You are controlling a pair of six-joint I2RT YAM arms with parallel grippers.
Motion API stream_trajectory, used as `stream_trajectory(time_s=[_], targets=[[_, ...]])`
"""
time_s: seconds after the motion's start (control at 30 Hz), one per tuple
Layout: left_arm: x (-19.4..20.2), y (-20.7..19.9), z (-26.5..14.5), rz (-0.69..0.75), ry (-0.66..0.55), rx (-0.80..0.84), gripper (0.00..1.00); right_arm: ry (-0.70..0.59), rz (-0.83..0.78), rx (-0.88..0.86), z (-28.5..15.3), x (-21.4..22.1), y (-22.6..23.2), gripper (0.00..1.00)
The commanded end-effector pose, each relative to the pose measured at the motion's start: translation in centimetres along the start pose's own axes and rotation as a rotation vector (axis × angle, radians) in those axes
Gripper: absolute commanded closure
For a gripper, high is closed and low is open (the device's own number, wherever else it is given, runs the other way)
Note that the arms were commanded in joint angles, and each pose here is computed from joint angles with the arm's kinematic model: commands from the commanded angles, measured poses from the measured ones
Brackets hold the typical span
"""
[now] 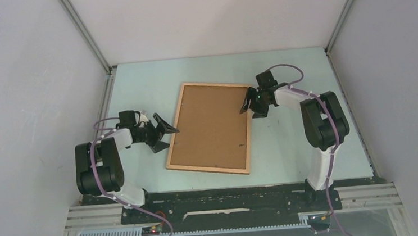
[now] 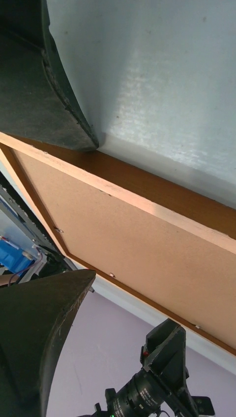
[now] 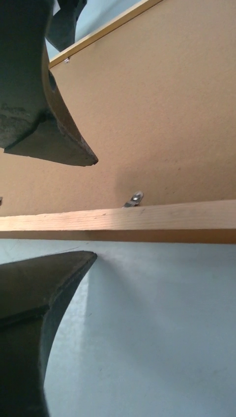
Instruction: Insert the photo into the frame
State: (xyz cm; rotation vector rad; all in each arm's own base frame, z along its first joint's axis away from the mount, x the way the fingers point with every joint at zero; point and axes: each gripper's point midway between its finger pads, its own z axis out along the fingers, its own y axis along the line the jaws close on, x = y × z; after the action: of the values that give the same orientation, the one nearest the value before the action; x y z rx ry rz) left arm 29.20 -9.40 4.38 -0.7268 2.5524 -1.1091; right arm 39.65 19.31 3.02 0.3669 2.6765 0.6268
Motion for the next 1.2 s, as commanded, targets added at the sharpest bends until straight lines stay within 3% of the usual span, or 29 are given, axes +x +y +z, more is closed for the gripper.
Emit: stream_trajectory(time_s=[0.0, 0.27, 0.53, 0.7, 0.9, 1.17], targets=[[2.1, -0.7, -0.5, -0.015, 0.071, 0.037, 0.0, -0.033, -0.002, 0.033, -4.0, -1.1, -0.5, 0.25], [1.6, -0.7, -0.5, 0.0, 0.043, 0.032, 0.0, 0.128, 0.034, -0.026, -5.6, 5.4, -0.7, 0.25], [2.5, 0.0, 0.4, -0.09, 0.063, 0.053, 0.02, 0.21, 0.079, 0.034, -6.0, 11.5, -0.4, 0.28], [2.7, 0.6, 0.6, -0.125, 0.068, 0.045, 0.04, 0.166, 0.212, 0.211, -5.5, 13.0, -1.6, 0.31], [2.8, 0.3, 0.6, -0.136, 0.076, 0.069, 0.04, 0.144, 0.353, 0.298, -4.0, 14.6, -1.4, 0.32], [2.8, 0.0, 0.4, -0.137, 0.067, 0.088, 0.05, 0.11, 0.335, 0.355, -4.7, 14.8, -0.8, 0.37]])
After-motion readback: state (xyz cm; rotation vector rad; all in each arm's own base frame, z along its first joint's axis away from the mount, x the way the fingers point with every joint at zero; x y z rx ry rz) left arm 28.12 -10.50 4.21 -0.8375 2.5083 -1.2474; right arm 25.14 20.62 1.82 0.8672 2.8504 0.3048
